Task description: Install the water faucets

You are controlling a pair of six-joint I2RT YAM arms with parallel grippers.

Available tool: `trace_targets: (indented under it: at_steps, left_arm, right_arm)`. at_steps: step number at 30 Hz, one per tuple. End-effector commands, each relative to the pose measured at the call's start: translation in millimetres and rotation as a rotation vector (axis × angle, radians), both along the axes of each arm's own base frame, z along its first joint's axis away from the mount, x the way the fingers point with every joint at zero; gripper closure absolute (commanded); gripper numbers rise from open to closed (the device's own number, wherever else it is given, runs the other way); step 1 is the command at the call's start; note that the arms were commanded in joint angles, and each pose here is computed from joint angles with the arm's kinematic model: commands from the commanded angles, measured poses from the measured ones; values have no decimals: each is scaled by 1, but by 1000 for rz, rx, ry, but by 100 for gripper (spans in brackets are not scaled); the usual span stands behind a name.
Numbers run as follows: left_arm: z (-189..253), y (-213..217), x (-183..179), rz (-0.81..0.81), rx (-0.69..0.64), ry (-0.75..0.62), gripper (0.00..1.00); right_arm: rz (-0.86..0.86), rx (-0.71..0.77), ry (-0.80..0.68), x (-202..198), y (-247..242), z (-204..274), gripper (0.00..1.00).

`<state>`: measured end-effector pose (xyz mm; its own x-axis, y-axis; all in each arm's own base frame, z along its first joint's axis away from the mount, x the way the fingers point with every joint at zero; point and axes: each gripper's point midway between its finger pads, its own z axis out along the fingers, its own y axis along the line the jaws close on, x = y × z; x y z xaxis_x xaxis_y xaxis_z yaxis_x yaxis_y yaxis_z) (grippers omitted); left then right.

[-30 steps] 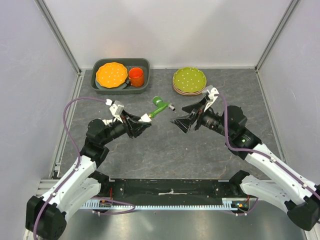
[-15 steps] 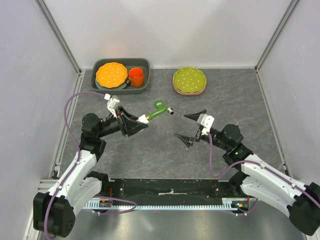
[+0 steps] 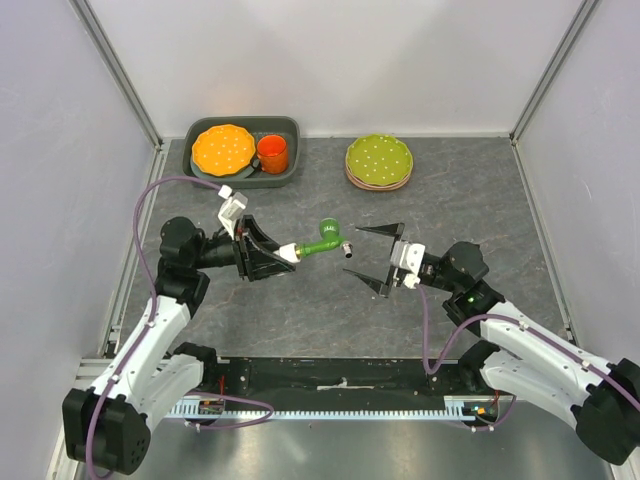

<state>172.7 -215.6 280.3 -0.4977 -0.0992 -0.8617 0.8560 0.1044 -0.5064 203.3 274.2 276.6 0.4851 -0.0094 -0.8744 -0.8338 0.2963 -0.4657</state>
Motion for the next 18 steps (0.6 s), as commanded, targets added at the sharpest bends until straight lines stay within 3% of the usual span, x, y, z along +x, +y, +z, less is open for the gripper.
trace_targets:
  at_steps: [1, 18]
  left_arm:
    - [13, 1, -10, -86, 5, -47, 98]
    - [12, -9, -25, -178, 14, -5, 98]
  right_arm:
    - [76, 50, -166, -17, 1, 47, 8]
    - [250, -55, -153, -28, 21, 43, 18]
